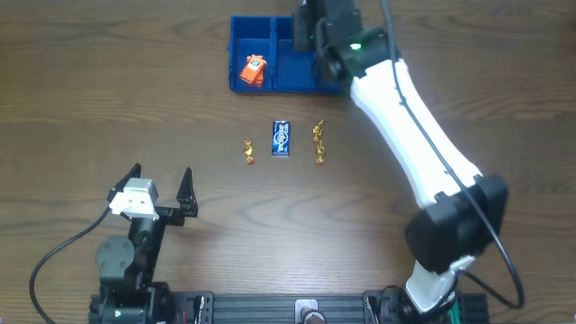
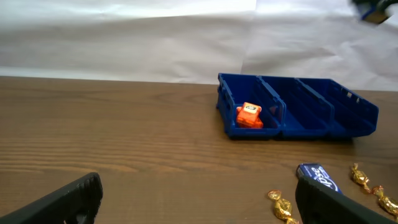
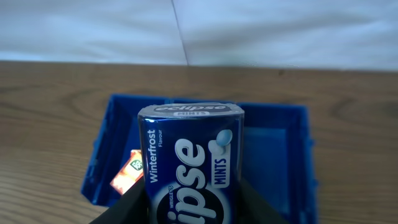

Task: Sort Candies Into Trays

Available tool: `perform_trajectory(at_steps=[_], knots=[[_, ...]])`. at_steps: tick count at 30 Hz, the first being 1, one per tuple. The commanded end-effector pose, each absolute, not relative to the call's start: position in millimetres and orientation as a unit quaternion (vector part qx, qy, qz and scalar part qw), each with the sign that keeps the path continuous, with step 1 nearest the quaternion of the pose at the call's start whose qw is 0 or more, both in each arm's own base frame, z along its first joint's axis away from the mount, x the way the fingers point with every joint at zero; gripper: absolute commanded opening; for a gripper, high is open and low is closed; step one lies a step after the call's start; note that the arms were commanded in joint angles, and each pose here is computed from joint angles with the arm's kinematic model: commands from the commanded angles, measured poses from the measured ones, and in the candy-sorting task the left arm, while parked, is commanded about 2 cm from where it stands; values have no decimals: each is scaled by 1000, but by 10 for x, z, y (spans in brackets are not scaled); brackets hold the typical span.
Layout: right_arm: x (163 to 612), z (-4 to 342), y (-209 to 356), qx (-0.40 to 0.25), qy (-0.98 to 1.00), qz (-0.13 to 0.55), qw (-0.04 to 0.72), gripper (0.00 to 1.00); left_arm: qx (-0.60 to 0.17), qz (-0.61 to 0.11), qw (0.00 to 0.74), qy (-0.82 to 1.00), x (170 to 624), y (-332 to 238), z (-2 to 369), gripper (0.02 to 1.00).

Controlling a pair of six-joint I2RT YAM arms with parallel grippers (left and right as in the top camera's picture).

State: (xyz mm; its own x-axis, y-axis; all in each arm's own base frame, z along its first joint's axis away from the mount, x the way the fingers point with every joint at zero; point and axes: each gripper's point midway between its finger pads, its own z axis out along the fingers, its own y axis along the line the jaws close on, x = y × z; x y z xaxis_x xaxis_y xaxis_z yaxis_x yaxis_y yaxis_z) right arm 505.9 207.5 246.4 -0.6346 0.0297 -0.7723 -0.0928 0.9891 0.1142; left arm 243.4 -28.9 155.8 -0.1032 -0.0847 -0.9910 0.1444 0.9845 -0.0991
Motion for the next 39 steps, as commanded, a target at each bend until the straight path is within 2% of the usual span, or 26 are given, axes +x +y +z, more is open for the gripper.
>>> perform_trajectory(at_steps=[1,5,14,28,35,39], knots=[[5226,1942,2139,3,916,56,397,207,28,-91,649,755,2417,-321,1398,998],[5281,1611,2175,-1,925,46,376,205,28,-91,649,755,2417,-321,1399,998],[5340,1316,2192,-4,929,17,369,202,28,-91,649,755,2417,-321,1398,998],[5373,1384,2319,-2,917,3,399,205,28,-91,649,755,2417,-321,1398,998],[5377,1149,2355,2,923,0,384,202,28,-91,649,755,2417,-321,1398,998],[5393,1158,2365,5,922,3,388,200,28,-91,649,755,2417,-321,1398,998]])
